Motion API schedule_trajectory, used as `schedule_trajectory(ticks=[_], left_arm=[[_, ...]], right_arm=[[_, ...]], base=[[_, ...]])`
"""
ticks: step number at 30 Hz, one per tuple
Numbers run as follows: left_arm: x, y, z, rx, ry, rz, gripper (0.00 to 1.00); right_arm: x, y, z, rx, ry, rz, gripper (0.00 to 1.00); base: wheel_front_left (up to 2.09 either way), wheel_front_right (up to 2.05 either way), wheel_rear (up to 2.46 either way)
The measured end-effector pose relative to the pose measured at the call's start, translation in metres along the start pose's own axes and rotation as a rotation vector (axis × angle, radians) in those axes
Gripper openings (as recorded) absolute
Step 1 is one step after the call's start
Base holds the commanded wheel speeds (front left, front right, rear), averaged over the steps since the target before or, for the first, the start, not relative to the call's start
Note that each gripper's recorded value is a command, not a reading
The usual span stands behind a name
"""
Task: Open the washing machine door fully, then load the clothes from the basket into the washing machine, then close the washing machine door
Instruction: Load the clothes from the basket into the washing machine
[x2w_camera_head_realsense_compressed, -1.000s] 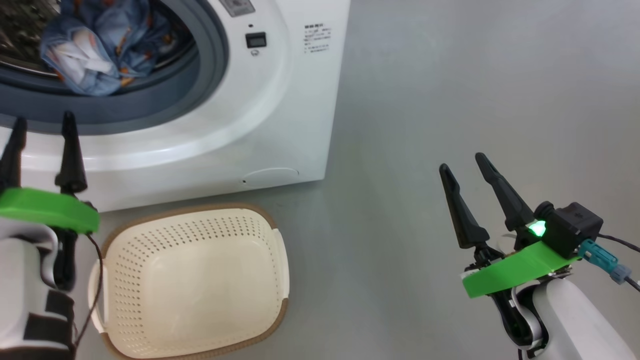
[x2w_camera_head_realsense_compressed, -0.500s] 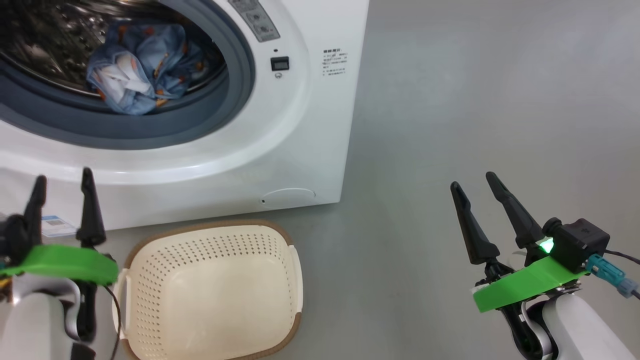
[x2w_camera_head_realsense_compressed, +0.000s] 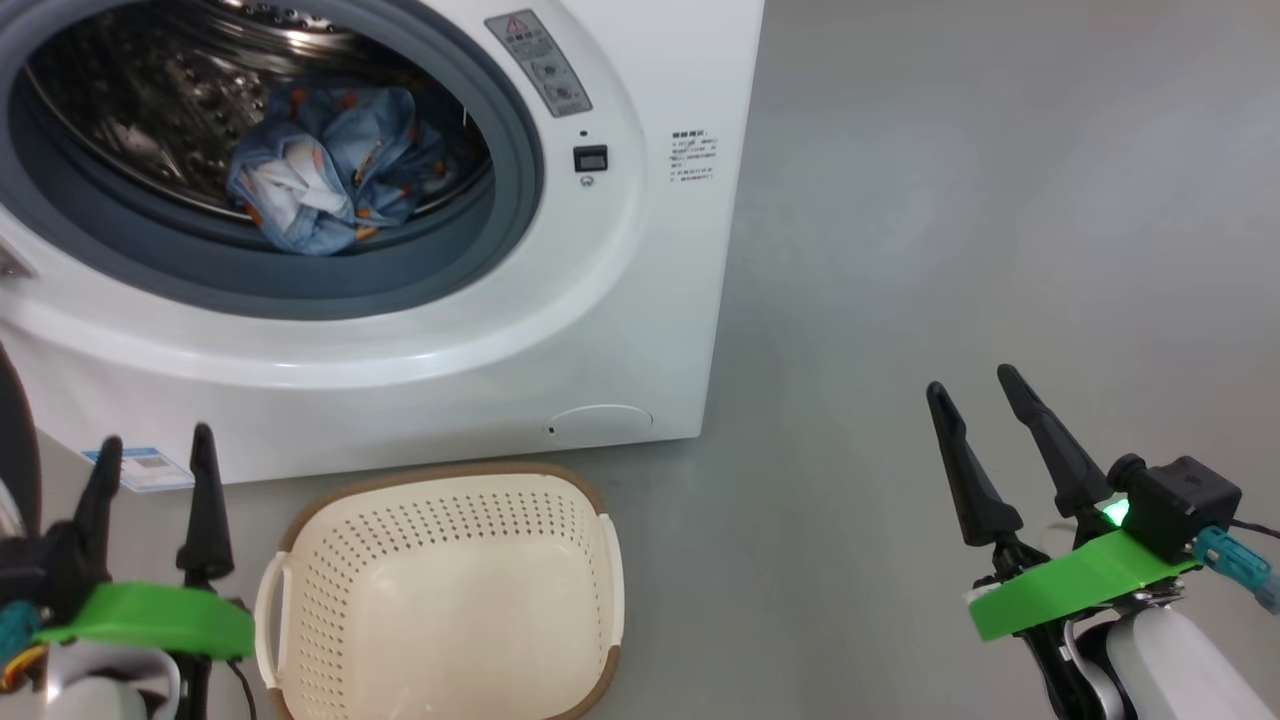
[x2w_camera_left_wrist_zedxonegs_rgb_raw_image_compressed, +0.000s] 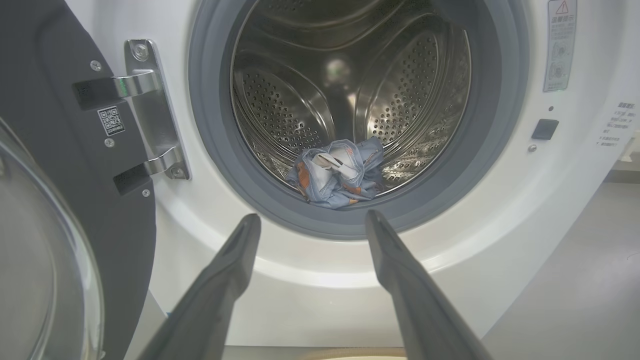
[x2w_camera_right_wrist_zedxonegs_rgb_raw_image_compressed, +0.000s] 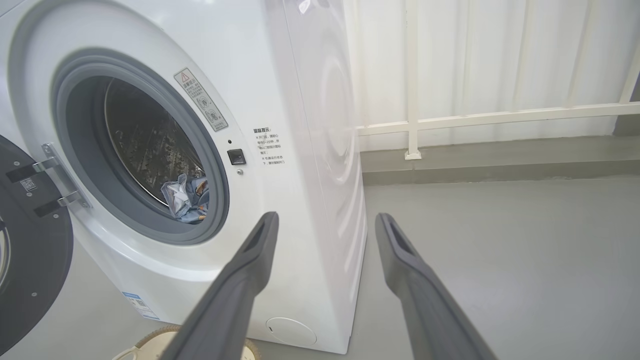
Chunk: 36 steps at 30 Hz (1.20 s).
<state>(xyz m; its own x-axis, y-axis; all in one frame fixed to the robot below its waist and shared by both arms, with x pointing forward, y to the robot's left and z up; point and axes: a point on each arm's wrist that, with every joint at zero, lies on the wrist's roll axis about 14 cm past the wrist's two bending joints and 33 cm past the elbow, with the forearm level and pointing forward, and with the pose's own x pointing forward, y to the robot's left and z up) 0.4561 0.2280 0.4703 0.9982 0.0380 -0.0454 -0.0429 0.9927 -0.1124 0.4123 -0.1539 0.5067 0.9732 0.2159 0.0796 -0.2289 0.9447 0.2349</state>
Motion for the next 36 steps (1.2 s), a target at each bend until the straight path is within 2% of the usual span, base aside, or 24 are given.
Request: schedule_trajectory(ticks=[21,36], left_arm=[[-0.069,0.023,-0.005,-0.003,0.002,0.065,1.00],[-0.073,0.023,-0.004,-0.015,-0.007,0.065,1.00]], right_arm=[[-0.028,-0.001,0.004,0.010,-0.001,-0.016,1.00],[-0.032,-0.002,0.002,0.015,0.003,-0.022,1.00]], base=[[0.00,0.00,0.00],[0.00,0.00,0.00]])
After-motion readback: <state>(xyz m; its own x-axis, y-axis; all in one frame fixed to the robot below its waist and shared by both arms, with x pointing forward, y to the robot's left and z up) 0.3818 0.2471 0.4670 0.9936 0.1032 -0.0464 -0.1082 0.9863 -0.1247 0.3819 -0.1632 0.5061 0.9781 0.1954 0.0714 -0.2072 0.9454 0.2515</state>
